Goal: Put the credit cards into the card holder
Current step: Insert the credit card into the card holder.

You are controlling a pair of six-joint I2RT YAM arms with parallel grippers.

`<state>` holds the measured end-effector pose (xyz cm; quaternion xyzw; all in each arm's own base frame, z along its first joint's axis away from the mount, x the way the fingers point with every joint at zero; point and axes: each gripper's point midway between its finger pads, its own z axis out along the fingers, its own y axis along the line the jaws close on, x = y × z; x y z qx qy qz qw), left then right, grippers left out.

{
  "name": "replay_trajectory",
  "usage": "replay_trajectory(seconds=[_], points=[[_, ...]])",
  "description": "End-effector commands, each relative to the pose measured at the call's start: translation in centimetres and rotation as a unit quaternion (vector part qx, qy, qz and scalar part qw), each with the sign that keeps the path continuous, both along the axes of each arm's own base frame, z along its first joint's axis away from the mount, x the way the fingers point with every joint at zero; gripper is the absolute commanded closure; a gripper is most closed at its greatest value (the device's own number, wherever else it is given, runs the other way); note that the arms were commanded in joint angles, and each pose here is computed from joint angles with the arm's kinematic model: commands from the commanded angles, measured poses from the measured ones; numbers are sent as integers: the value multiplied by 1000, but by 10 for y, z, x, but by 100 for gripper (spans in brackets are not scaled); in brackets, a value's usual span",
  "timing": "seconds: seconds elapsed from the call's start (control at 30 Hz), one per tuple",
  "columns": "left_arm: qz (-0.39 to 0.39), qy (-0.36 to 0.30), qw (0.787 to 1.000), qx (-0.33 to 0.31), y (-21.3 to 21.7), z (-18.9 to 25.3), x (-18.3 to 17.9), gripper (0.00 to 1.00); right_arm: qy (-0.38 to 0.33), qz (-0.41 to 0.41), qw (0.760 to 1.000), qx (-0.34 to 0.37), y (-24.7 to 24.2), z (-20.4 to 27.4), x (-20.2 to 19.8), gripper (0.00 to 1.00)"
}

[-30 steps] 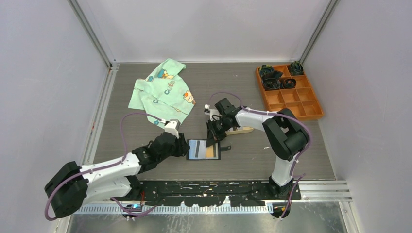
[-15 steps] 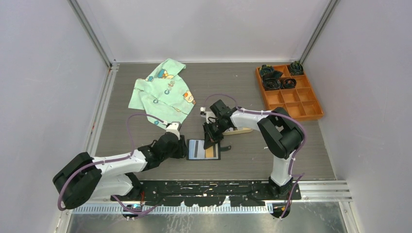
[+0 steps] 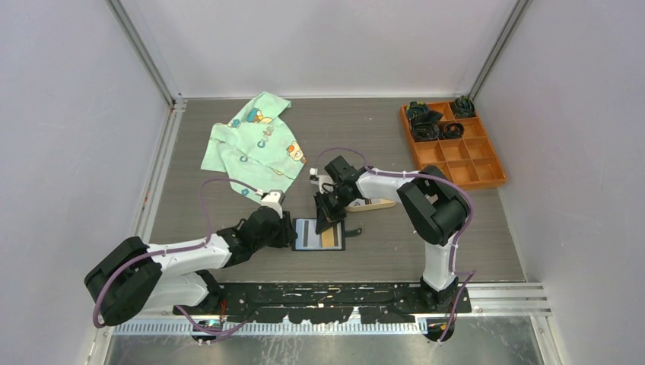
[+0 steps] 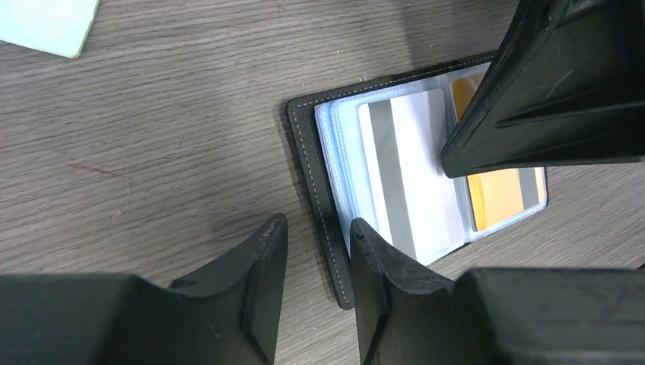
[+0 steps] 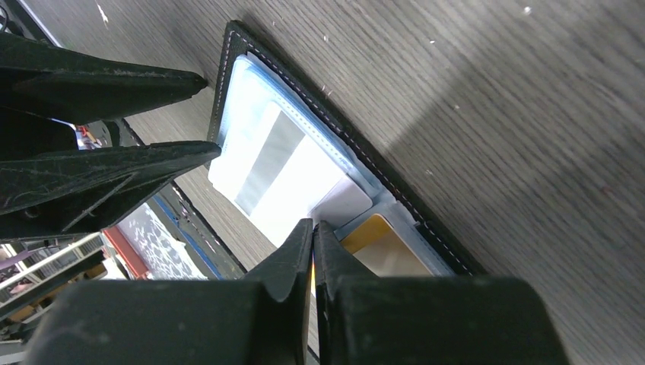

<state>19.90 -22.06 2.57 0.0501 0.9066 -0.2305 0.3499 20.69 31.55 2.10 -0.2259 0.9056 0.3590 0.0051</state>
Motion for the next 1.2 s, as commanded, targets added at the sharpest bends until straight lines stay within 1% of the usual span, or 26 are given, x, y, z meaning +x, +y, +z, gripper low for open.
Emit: replay_trajectory(seconds=[0.0,0.13,0.2,0.33,0.5,0.7,0.8,0.9,1.17], points=[[3,5,1000,0,4,-1,-3,63,-27,8,999,18,11,11,11,90],[8,-2,1000,-2,8,5,-4,63,-83,32,996,26,8,33,16,90],[8,-8,1000,-6,9,9,-5,63,-105,37,994,14,3,36,17,90],[7,-14,1000,-12,10,15,-5,63,-103,43,993,-24,-2,18,13,92],[7,-7,1000,-9,12,10,-8,63,-116,50,990,-64,-5,3,12,93],[5,-3,1000,-3,11,5,-7,63,-119,45,988,-85,-8,-6,14,93],[3,1,1000,-3,10,1,-8,63,-100,45,991,-77,-4,-11,10,93],[0,8,1000,-5,7,-4,-9,63,-78,48,994,-54,5,-12,4,93],[-2,6,1000,-10,5,1,-9,63,-53,52,997,18,19,7,-3,92]])
